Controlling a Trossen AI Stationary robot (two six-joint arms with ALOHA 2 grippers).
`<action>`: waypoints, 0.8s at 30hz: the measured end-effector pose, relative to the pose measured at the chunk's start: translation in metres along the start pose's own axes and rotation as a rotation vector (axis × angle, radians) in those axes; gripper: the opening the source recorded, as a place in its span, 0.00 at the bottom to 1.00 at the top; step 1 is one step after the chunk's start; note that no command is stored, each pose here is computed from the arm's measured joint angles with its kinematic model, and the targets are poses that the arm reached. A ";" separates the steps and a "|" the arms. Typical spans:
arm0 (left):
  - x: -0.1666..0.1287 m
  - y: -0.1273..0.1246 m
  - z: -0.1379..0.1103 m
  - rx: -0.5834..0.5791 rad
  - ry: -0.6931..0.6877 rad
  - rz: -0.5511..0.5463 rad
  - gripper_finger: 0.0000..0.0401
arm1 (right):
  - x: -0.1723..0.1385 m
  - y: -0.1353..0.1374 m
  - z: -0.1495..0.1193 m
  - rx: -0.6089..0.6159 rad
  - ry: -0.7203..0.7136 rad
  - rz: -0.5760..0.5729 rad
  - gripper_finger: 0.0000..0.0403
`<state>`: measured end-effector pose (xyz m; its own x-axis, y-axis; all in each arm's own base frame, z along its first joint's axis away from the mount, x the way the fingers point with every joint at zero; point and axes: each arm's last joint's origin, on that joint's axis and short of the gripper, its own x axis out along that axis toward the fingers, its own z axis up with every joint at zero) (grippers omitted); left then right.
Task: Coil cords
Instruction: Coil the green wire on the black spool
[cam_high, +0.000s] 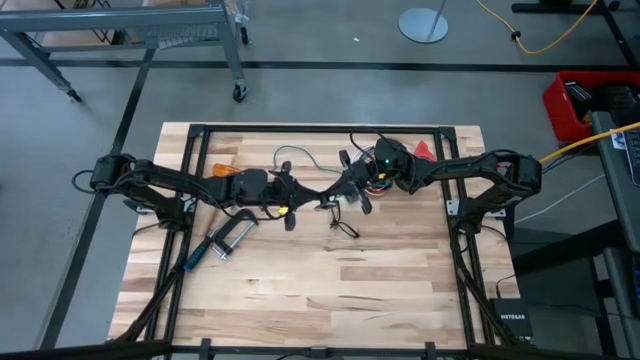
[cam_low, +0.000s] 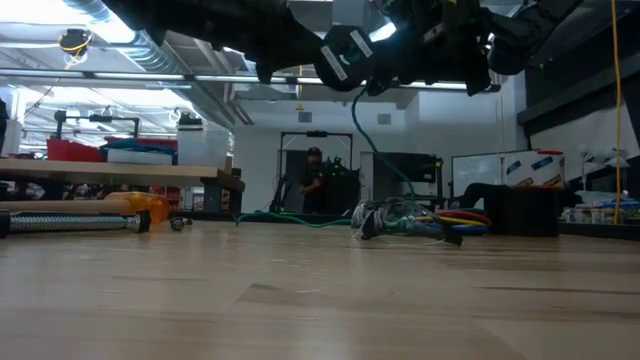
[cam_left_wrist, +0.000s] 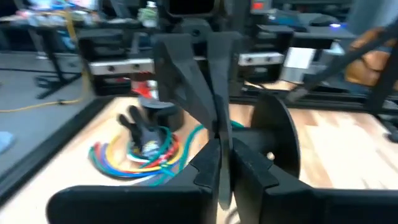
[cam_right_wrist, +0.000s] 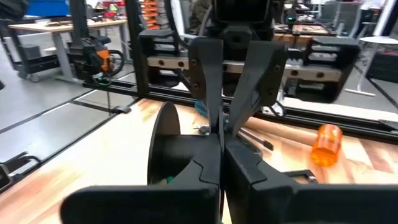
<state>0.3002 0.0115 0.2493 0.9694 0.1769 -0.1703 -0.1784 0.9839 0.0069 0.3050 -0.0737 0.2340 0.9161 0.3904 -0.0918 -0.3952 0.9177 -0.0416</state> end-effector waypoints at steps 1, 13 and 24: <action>0.000 0.001 0.000 0.004 -0.004 0.026 0.09 | 0.000 0.000 0.000 0.000 0.001 -0.011 0.02; -0.006 0.013 0.024 0.233 -0.174 0.446 0.32 | -0.012 -0.019 -0.001 0.005 -0.003 -0.212 0.01; -0.005 0.015 0.016 0.139 -0.112 0.509 0.39 | -0.032 -0.042 0.016 -0.067 -0.161 -0.517 0.01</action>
<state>0.2953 0.0256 0.2664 0.7797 0.6262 -0.0056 -0.6136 0.7657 0.1929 0.2938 -0.1234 0.2547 0.9889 -0.0991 0.1108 0.1107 0.9883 -0.1046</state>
